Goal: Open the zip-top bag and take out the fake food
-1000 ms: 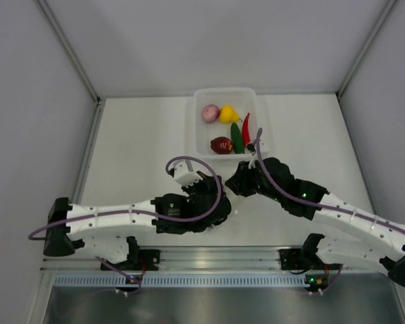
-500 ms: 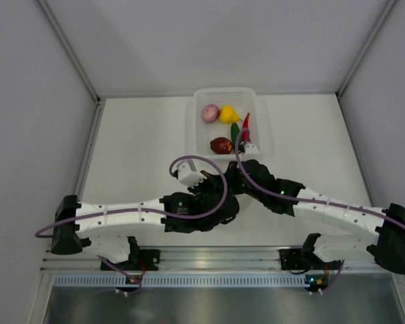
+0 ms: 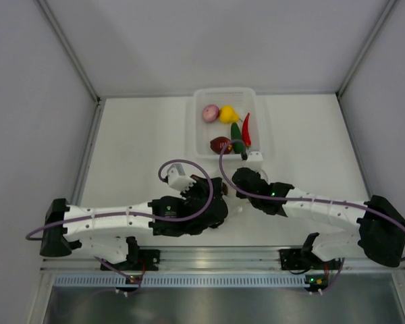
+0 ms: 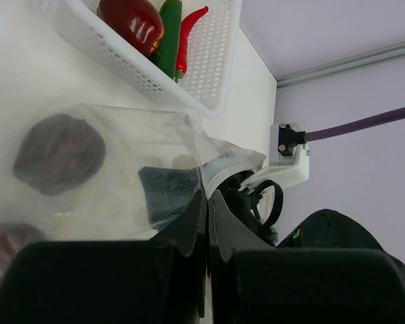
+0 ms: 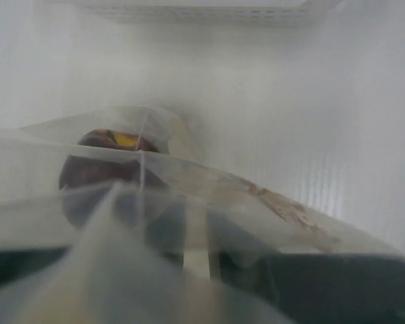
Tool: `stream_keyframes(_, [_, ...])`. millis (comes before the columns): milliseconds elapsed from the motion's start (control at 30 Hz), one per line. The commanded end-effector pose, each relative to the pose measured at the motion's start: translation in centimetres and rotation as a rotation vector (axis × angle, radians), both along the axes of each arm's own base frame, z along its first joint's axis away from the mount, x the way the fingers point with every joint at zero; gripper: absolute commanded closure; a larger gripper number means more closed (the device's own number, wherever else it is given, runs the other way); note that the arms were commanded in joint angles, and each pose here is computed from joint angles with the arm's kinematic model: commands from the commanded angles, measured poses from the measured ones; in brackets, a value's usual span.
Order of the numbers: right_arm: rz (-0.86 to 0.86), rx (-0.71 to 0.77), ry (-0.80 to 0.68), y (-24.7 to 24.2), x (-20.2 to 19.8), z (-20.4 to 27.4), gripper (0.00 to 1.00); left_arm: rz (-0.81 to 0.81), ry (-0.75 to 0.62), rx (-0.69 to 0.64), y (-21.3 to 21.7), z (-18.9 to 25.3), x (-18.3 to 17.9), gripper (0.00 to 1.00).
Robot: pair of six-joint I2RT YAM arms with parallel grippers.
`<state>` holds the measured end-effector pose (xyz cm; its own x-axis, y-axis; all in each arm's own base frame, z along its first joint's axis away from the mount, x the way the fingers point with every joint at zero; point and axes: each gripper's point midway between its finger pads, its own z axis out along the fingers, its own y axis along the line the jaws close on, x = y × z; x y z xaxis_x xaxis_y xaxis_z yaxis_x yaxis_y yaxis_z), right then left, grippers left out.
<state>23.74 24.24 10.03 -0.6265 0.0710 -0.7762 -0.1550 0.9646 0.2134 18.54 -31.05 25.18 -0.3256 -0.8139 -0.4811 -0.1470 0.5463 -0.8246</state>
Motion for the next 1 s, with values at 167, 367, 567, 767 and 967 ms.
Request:
stream_keyframes(167, [-0.189,-0.491,-0.085,-10.3,2.7,4.3,0.8,-0.006,0.005,-0.065,0.9,0.5,-0.4,1.0])
stream_keyframes(367, [-0.099,-0.544,-0.081,-10.3,2.6,6.8,0.79,-0.025,0.023,-0.029,0.8,-0.9,-0.7,1.0])
stream_keyframes(567, [0.15,-0.317,0.005,-4.9,0.9,3.8,0.75,-0.015,0.039,0.023,0.8,-3.4,-0.7,1.0])
stream_keyframes(767, [0.144,-0.278,0.032,-3.8,1.2,1.6,0.67,-0.008,0.032,0.063,1.0,-4.3,-0.5,1.0])
stream_keyframes(967, [0.117,-0.213,-0.014,-3.0,2.2,1.3,0.59,-0.005,0.018,0.085,1.1,-4.2,-0.4,1.0])
